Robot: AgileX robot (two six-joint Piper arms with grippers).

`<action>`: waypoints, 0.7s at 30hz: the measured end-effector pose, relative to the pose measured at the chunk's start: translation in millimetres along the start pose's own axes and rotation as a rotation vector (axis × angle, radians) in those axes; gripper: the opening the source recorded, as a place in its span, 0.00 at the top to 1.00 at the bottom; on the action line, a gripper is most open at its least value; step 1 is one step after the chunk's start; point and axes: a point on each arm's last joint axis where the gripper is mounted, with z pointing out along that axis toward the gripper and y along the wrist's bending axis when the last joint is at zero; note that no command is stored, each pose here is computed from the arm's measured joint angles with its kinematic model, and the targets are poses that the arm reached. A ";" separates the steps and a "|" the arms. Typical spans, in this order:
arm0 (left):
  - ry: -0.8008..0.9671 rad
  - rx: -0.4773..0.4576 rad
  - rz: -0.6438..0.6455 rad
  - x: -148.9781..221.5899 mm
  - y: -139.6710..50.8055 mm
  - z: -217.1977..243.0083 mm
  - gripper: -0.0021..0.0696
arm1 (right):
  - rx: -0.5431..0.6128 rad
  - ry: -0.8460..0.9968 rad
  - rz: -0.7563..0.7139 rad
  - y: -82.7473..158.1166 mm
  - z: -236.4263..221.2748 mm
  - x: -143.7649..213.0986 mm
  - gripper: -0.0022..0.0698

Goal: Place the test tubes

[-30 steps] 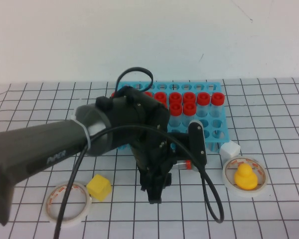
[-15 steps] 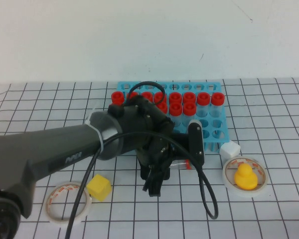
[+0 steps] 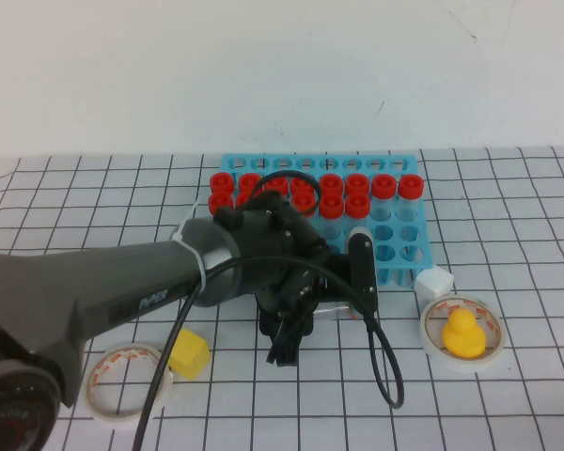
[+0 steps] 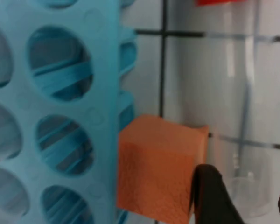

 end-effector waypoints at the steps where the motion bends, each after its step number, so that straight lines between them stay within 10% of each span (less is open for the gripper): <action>1: 0.004 -0.010 -0.006 0.3 0.8 0.3 0.57 | 0.000 0.000 0.000 0.0 0.0 0.0 0.97; 21: 0.024 0.010 -0.060 0.7 -3.7 13.9 0.60 | -0.002 0.000 0.003 0.2 0.0 0.0 0.97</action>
